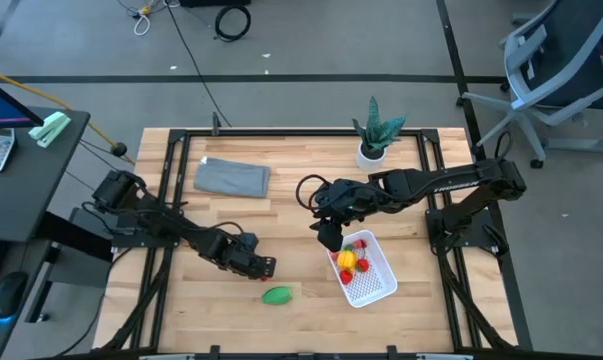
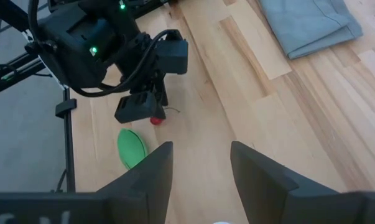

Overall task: Pick and placing Produce into tupperware
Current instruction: Put the cherry into the white bin, then put the green corn into the white bin

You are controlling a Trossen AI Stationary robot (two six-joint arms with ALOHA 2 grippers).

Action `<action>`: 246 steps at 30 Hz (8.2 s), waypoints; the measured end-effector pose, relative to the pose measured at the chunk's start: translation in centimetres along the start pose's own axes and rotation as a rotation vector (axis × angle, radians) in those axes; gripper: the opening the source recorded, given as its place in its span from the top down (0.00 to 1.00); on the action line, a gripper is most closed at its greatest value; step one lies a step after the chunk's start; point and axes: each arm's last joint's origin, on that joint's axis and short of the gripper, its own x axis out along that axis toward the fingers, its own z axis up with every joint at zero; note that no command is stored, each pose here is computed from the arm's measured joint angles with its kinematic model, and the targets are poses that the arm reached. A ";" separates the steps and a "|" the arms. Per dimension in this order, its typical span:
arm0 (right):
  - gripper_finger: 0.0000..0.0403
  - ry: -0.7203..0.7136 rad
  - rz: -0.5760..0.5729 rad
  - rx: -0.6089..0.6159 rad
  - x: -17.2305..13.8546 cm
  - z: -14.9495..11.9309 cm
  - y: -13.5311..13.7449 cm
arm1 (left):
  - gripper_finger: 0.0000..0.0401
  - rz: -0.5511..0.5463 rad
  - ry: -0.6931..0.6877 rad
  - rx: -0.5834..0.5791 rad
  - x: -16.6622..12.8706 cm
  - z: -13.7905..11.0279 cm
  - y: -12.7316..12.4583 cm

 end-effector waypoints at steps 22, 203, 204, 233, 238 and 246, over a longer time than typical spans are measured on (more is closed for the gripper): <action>0.58 0.000 0.000 -0.010 0.0 0.0 0.0 | 0.87 -0.010 0.000 0.009 0.2 0.0 -0.1; 0.28 0.036 0.197 -0.418 18.0 -8.5 6.6 | 0.62 0.382 0.022 0.940 -22.3 3.6 -4.3; 0.28 0.032 0.199 -0.418 18.1 -8.5 6.6 | 0.62 0.381 0.021 0.938 -22.3 3.6 -4.3; 0.24 -0.011 0.290 -0.477 21.7 -2.6 10.2 | 0.64 0.360 0.009 0.908 -22.2 3.6 -4.5; 0.25 0.102 0.252 -0.555 20.3 -2.8 10.4 | 0.66 0.368 0.013 0.916 -22.3 3.6 -4.4; 0.24 0.266 0.228 -0.648 20.5 -6.1 11.0 | 0.64 0.362 0.010 0.926 -22.2 3.6 -4.5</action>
